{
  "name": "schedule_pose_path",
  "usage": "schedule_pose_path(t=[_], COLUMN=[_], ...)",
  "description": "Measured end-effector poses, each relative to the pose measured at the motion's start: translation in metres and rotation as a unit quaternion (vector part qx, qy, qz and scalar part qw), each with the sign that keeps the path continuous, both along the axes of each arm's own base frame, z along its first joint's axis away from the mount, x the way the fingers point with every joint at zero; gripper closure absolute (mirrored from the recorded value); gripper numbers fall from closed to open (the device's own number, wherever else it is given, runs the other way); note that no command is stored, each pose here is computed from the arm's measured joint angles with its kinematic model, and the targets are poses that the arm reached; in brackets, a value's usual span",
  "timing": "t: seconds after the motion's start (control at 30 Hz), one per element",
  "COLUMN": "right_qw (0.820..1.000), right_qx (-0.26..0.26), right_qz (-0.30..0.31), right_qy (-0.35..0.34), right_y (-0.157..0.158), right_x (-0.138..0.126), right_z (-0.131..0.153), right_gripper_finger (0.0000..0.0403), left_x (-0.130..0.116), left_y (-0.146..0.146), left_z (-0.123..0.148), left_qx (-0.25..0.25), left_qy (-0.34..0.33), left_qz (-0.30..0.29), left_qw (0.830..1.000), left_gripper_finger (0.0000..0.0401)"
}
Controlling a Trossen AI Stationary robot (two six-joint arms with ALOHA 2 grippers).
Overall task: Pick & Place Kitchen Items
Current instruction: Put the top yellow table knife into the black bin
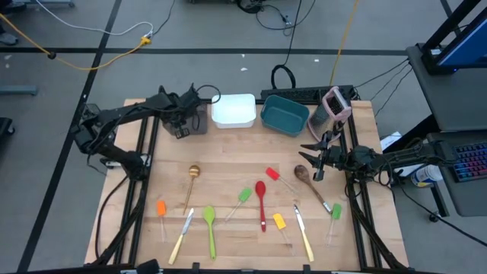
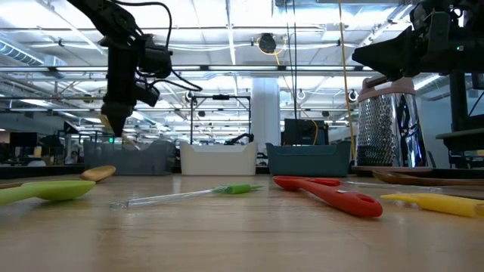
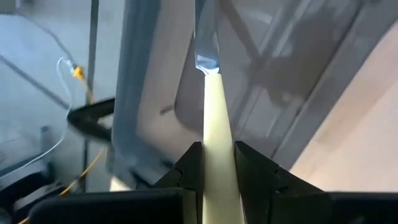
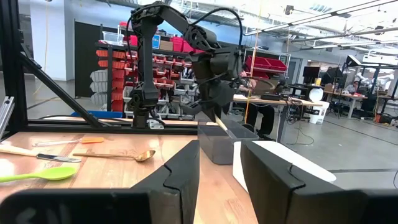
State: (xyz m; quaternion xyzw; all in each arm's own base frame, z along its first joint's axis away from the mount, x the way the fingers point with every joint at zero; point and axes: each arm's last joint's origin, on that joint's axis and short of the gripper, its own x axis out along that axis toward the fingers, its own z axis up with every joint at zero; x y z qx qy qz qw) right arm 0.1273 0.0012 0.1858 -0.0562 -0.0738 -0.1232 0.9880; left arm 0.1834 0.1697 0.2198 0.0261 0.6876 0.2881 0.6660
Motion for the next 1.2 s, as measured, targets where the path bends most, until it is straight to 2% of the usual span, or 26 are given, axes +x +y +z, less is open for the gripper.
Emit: schedule_pose_path(t=[0.17, 0.3, 0.97, 1.2], right_qw=[1.000, 1.000, 1.000, 1.000], right_qx=[-0.002, -0.002, -0.002, 0.003], right_qz=[0.000, 0.000, 0.001, 0.002], right_qy=[0.000, 0.000, 0.005, 0.003], right_y=[0.000, 0.000, 0.000, 0.000], right_x=[0.000, 0.000, 0.000, 0.000], right_z=[0.000, 0.000, -0.001, -0.001], right_gripper_finger=[0.0293, 0.0292, 0.0292, 0.0293], left_x=[0.003, 0.001, -0.011, -0.015], left_y=[0.006, 0.009, 0.026, 0.021], left_z=[0.001, 0.001, 0.001, -0.018], left_qx=[-0.001, -0.003, -0.001, 0.000], left_qy=[-0.047, -0.046, -0.084, -0.075], left_qz=[-0.001, -0.007, 0.046, 0.044], left_qw=[0.999, 0.999, 0.995, 0.996], left_gripper_finger=[0.0339, 0.0338, 0.0338, 0.0338])
